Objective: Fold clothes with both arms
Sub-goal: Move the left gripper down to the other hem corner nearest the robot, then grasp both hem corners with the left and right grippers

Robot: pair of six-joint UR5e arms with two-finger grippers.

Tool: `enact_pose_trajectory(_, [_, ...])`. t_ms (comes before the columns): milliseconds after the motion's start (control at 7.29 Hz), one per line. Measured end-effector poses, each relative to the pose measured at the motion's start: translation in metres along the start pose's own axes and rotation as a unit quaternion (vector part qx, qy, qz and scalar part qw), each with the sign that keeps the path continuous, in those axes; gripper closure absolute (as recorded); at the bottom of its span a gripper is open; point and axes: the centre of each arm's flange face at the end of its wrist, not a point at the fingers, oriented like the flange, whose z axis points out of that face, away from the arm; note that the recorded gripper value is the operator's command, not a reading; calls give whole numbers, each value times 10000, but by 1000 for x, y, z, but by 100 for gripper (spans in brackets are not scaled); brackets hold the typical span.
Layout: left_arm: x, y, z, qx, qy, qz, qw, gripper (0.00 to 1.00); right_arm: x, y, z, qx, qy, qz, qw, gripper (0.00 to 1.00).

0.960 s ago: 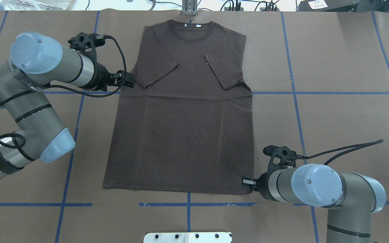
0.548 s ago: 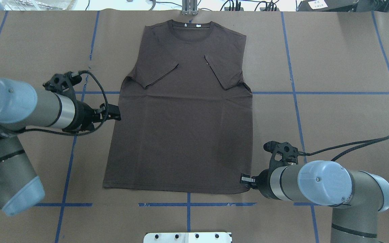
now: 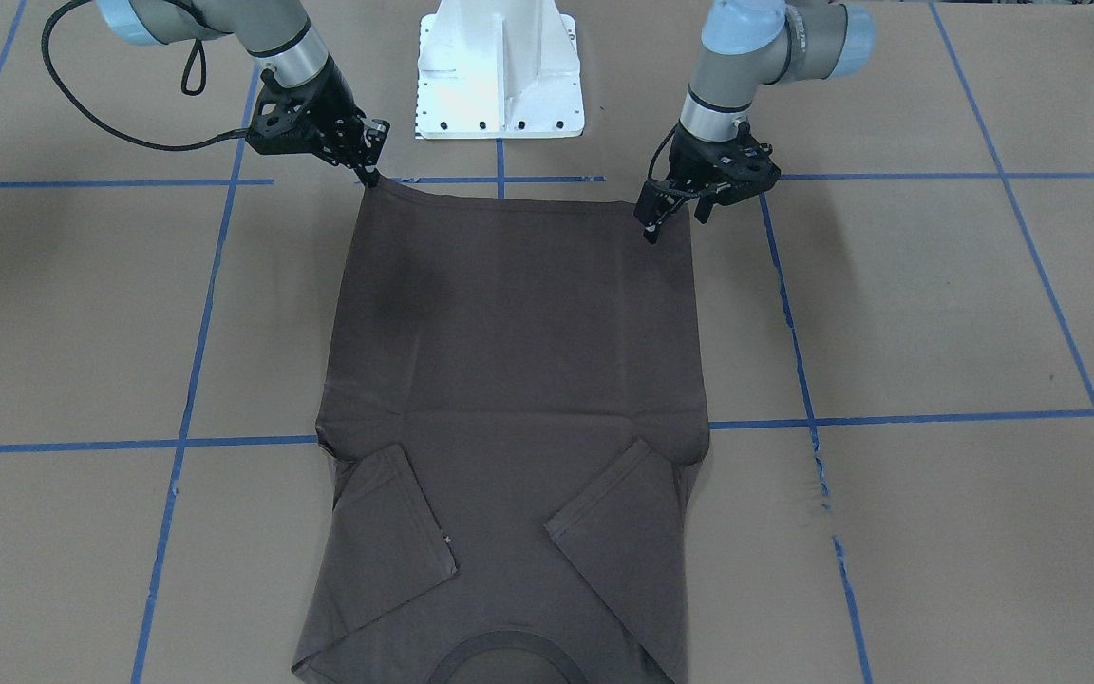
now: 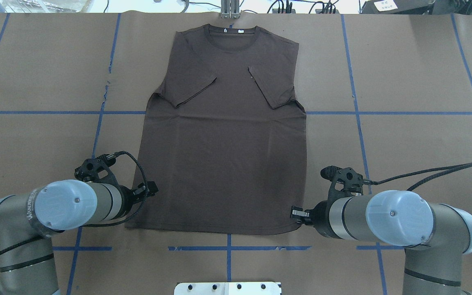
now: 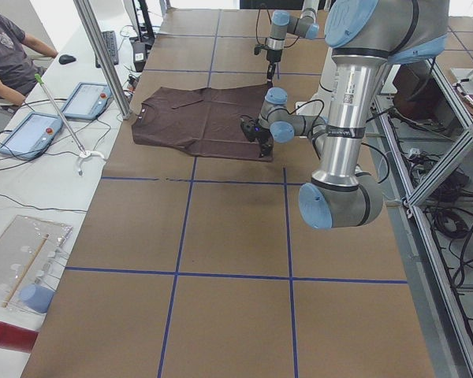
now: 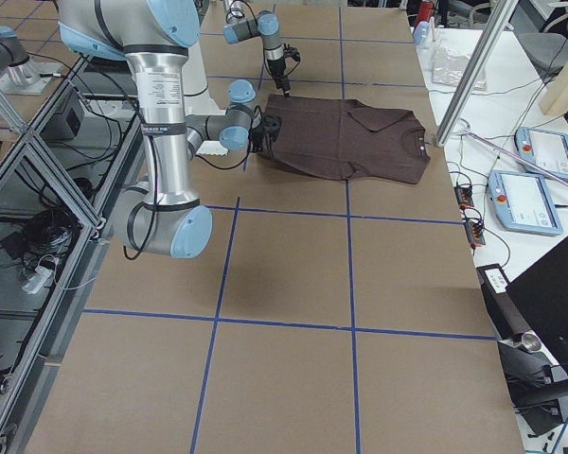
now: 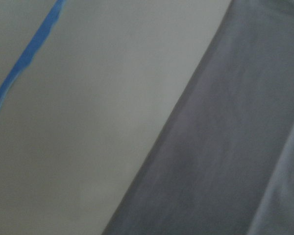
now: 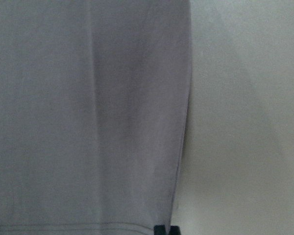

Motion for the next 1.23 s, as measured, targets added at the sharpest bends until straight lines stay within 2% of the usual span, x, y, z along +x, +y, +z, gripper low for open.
enact_pose_trajectory(411, [-10, 14, 14, 58, -265, -14, 9996, 2, -2, -3, -6, 29, -58, 13, 10000, 100])
enact_pose_trajectory(823, [-17, 13, 14, 86, -367, 2, 9993, 2, -3, -6, -8, 59, -73, 19, 10000, 100])
enact_pose_trajectory(1097, [-19, 15, 14, 59, -383, 24, 9992, 12, -3, -10, -9, 83, -78, 28, 9999, 100])
enact_pose_trajectory(1234, [-19, 16, 14, 48, -386, 14, 9992, 32, -3, -12, -10, 88, -82, 38, 9999, 100])
